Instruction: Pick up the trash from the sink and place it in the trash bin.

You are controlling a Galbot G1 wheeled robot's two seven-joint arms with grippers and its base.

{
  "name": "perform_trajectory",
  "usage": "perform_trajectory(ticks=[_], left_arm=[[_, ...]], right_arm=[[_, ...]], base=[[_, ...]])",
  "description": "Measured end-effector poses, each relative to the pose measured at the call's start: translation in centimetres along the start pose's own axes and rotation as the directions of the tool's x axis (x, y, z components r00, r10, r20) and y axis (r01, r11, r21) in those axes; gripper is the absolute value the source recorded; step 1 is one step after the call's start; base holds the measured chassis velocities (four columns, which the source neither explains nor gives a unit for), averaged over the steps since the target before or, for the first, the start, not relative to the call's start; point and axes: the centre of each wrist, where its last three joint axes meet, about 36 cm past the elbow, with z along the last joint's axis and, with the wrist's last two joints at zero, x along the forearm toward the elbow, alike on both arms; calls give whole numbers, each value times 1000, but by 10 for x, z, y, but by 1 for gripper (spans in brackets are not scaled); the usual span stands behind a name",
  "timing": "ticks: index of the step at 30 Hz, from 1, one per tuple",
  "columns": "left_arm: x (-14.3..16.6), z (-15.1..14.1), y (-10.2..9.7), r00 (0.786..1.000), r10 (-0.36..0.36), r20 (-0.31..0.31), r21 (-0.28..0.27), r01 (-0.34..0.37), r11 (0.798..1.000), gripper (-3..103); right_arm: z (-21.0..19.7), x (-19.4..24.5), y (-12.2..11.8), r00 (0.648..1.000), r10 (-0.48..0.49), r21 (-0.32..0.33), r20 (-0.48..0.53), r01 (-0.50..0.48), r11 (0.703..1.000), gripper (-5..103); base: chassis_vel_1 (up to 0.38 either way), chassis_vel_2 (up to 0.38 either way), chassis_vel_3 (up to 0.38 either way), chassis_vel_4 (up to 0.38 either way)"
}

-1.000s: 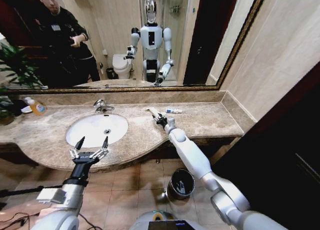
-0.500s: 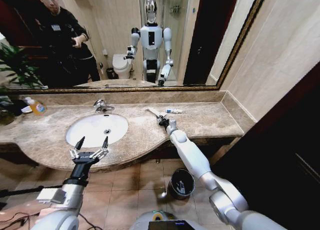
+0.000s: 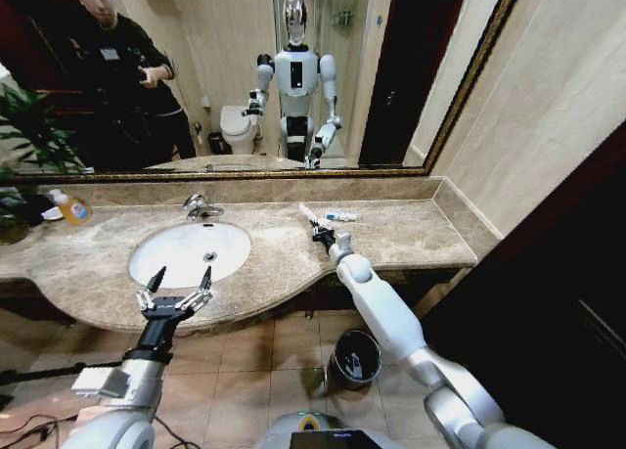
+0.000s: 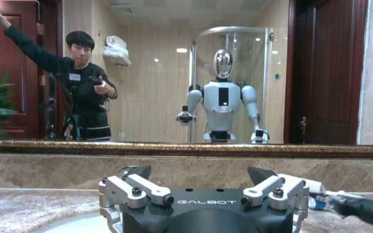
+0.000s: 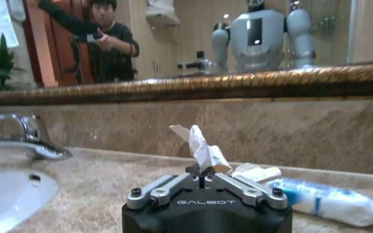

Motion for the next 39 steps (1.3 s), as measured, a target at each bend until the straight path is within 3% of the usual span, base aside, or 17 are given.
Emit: perform_trajectory(ticks=[10, 12, 18, 23, 29, 34, 39], left_arm=[[0, 0, 0, 1000, 0, 0, 0, 0, 1000, 100], [0, 0, 0, 1000, 0, 0, 0, 0, 1000, 100], [0, 0, 0, 1000, 0, 0, 0, 0, 1000, 100], [0, 0, 0, 1000, 0, 0, 0, 0, 1000, 100], [0, 0, 0, 1000, 0, 0, 0, 0, 1000, 100], [0, 0, 0, 1000, 0, 0, 0, 0, 1000, 100], [0, 0, 0, 1000, 0, 0, 0, 0, 1000, 100]], right_arm=[[-4, 65, -32, 998, 43, 31, 35, -44, 999, 0], [0, 94, -38, 999, 36, 31, 26, -37, 999, 0], [-3, 167, -29, 999, 8, 22, 47, -9, 1000, 0], [-6, 195, -18, 998, -7, 7, 67, 7, 1000, 0], [14, 249, -27, 997, 51, -38, 50, -49, 998, 0], [44, 290, -50, 999, 22, -20, 24, -21, 1000, 0], [68, 316, -58, 1000, 6, -14, -4, -7, 1000, 0]], base=[[0, 0, 0, 0], [0, 0, 0, 0], [0, 0, 0, 0], [0, 0, 0, 0], [0, 0, 0, 0], [0, 0, 0, 0], [0, 0, 0, 0]])
